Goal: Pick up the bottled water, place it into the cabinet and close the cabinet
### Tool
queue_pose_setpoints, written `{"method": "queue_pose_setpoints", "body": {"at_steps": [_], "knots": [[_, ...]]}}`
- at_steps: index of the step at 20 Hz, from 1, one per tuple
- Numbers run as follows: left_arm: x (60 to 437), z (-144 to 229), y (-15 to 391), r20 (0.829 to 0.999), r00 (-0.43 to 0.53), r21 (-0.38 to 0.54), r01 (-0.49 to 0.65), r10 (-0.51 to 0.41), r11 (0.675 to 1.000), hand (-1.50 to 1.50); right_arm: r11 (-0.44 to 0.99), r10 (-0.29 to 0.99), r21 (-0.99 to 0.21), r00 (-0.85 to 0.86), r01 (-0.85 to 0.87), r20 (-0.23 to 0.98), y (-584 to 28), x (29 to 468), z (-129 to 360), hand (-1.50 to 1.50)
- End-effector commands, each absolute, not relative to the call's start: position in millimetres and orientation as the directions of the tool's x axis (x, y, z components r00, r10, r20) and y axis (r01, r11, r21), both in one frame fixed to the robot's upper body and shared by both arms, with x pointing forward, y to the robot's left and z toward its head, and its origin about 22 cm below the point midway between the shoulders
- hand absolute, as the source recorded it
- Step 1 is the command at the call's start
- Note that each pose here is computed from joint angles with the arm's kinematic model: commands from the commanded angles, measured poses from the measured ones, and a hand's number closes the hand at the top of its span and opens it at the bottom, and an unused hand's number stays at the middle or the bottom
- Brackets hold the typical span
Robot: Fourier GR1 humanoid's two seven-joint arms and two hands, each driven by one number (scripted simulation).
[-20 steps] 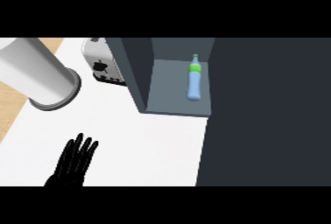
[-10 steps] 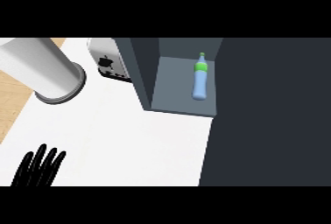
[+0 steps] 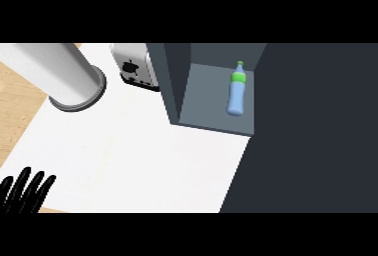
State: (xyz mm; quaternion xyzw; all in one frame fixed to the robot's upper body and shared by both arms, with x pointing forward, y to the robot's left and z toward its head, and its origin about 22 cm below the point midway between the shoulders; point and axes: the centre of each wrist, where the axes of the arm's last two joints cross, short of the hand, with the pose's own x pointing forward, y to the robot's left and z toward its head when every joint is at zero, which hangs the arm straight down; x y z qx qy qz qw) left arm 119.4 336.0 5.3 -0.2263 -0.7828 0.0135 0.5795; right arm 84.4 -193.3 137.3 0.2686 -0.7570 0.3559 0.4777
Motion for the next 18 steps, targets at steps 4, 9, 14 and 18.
{"method": "queue_pose_setpoints", "body": {"at_steps": [4, 9, 14, 18], "knots": [[121, 13, 350, 0.9, -0.234, -0.272, 0.359, 0.368, 0.893, -1.5, 0.5, -0.018, -0.28, -0.332, -0.82, 0.943, -169, 94, 137, 1.5], [128, 19, 352, 0.9, -0.236, -0.262, 0.378, 0.366, 0.888, -1.5, 0.518, -0.025, -0.237, -0.291, -0.822, 0.956, -154, 107, 135, 1.5], [130, 25, 360, 0.898, -0.248, -0.253, 0.387, 0.364, 0.887, -1.5, 0.574, -0.051, -0.167, -0.238, -0.802, 0.97, -144, 125, 133, 1.5], [129, 23, 364, 0.904, -0.242, -0.249, 0.372, 0.352, 0.894, -1.5, 0.574, -0.09, -0.072, -0.151, -0.816, 0.984, -131, 141, 127, 1.5]]}}
